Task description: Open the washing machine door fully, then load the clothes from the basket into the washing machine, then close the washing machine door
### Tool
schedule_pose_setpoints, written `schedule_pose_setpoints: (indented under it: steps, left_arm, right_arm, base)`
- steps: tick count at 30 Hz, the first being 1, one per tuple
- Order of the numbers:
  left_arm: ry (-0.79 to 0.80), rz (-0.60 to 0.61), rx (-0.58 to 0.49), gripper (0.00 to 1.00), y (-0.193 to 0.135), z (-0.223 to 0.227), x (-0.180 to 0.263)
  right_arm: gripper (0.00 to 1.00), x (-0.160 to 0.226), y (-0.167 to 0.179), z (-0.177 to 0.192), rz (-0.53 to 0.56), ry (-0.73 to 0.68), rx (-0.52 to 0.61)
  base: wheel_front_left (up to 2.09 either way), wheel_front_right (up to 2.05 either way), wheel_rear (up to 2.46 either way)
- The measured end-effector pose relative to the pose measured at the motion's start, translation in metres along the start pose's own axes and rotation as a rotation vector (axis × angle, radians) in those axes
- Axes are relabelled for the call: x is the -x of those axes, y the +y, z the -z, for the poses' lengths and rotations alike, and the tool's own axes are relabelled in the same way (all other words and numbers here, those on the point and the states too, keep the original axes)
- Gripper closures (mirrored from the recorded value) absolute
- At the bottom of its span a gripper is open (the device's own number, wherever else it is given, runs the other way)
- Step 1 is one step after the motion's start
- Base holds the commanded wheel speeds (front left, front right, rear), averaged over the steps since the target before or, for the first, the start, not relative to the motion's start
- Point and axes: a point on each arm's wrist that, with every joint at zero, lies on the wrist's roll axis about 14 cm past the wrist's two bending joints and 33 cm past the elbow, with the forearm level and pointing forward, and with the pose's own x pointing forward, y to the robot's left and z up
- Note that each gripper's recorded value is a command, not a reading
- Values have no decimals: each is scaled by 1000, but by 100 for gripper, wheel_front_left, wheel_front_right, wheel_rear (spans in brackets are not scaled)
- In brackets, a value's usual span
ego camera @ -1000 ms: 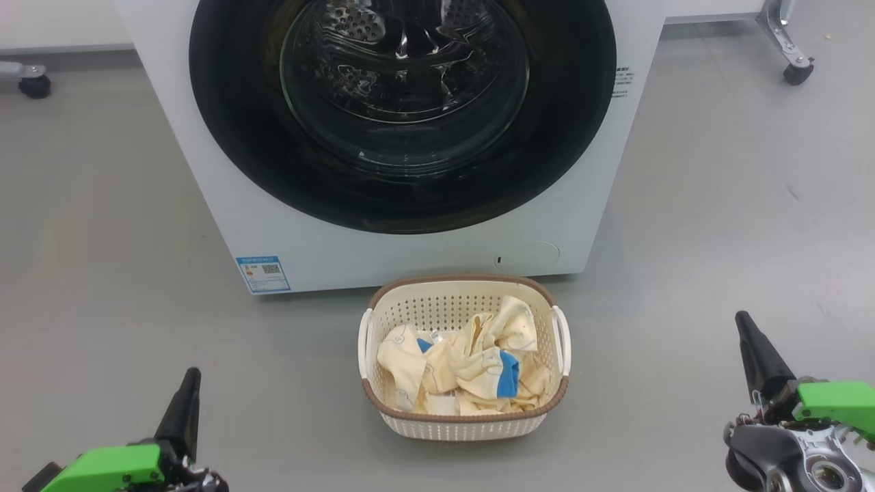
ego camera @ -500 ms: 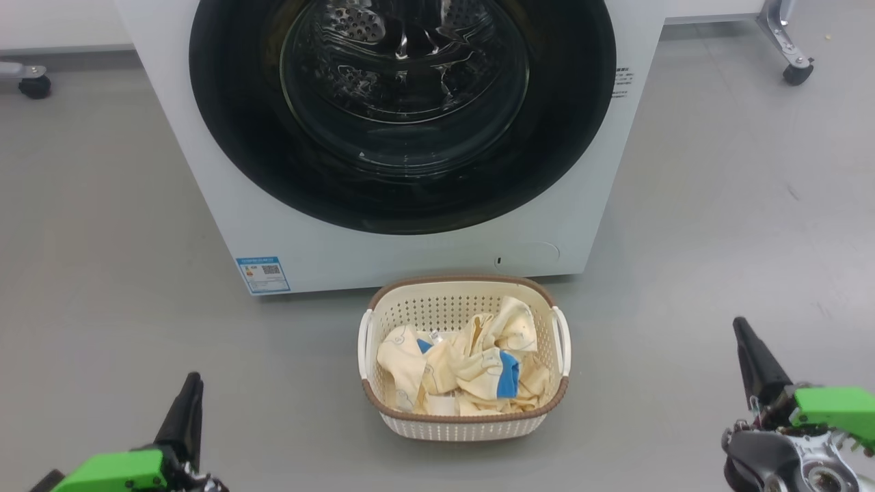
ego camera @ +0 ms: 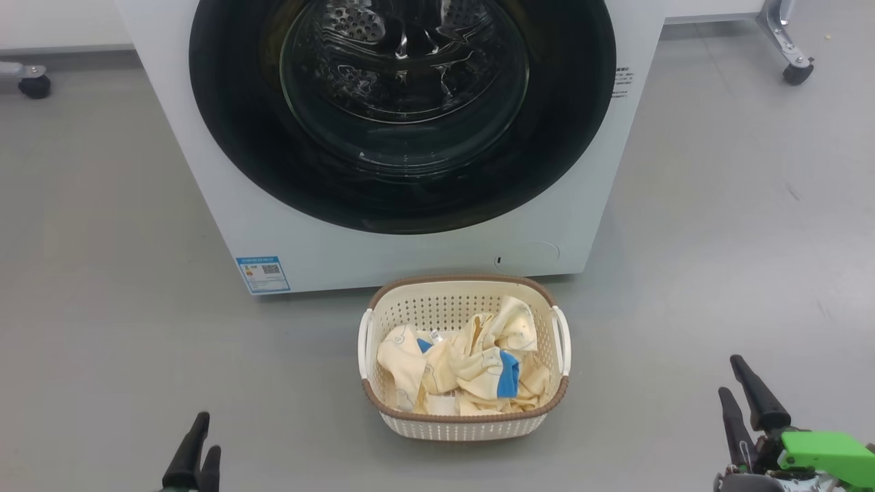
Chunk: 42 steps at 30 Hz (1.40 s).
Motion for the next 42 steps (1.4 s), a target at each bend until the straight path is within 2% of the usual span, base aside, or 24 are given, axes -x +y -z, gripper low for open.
schedule_pose_setpoints:
  steps: [21,30,35,39,42]
  left_arm:
    - [-52,56,-24,0,-19,-6,-4]
    - [-85,107,-18,0,-36,-11,-5]
    - [-109,145,-16,0,-49,-16,-7]
    - [-131,170,-23,0,-57,-21,-5]
    - [-155,185,-49,0,-62,-27,-3]
  right_arm:
    - [0,-2,17,-10,-50,-62,73]
    - [0,-9,48,-3,-138,-62,156]
    - [0,-8,52,-20,-146,-117,211]
    - [0,-8,55,-19,-153,-123,217]
    - [0,-10,63,-18,-177,-126,266]
  base:
    - [0,0,0]
    - [0,0,0]
    - [0,0,0]
    - [0,0,0]
    - [0,0,0]
